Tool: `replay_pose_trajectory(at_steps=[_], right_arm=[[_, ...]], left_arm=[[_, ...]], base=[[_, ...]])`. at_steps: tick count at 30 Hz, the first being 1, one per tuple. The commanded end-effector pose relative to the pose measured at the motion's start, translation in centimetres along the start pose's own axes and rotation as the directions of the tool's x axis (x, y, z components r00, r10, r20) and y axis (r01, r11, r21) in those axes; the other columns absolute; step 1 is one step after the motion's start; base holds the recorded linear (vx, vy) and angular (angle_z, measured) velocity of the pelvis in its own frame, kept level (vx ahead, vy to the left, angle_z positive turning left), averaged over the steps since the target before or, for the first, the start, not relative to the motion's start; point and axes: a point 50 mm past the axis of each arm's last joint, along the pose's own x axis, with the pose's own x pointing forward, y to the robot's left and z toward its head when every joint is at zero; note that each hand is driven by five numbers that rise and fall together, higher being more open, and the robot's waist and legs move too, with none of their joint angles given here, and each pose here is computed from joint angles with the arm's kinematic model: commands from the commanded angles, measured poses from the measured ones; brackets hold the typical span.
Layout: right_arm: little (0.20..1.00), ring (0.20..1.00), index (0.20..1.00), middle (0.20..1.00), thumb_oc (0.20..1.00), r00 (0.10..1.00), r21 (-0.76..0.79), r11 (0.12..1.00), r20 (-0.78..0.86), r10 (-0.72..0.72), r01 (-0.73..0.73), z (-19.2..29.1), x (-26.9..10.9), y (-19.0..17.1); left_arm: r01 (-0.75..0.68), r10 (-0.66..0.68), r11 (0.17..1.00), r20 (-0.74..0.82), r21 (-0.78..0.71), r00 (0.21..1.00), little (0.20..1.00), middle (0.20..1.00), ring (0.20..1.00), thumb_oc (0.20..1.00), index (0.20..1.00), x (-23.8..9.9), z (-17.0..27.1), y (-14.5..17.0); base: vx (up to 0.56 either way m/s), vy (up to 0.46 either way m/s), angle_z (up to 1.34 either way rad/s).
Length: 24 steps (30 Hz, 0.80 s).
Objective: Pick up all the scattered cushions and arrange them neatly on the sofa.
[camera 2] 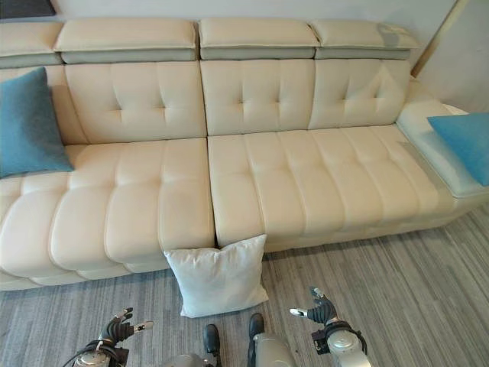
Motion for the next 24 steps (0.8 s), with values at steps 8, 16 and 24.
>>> replay_pose_trajectory(at_steps=[8,16,24], right_arm=[[1.000,1.000,1.000,1.000,1.000,0.972,-0.095,0.987,0.207,-0.108,0.130,5.9,1.0,-4.2],[1.000,1.000,1.000,1.000,1.000,0.911,-0.100,0.958,0.348,-0.220,0.270,13.3,2.7,-7.0],[1.000,1.000,1.000,1.000,1.000,0.768,0.086,0.879,0.451,-0.454,0.469,24.4,1.9,-13.0]], left_arm=[[-0.073,0.072,0.997,0.205,-0.003,0.976,1.000,1.000,1.000,1.000,1.000,1.0,5.9,2.0],[-0.179,0.203,0.979,0.396,-0.098,0.896,1.000,1.000,1.000,1.000,1.000,1.5,13.9,4.7],[-0.221,0.416,0.896,0.551,-0.386,0.724,1.000,1.000,1.000,1.000,1.000,-0.6,26.0,9.8]], base=[[-0.05,-0.109,0.19],[-0.12,-0.046,0.14],[-0.16,-0.030,-0.02]])
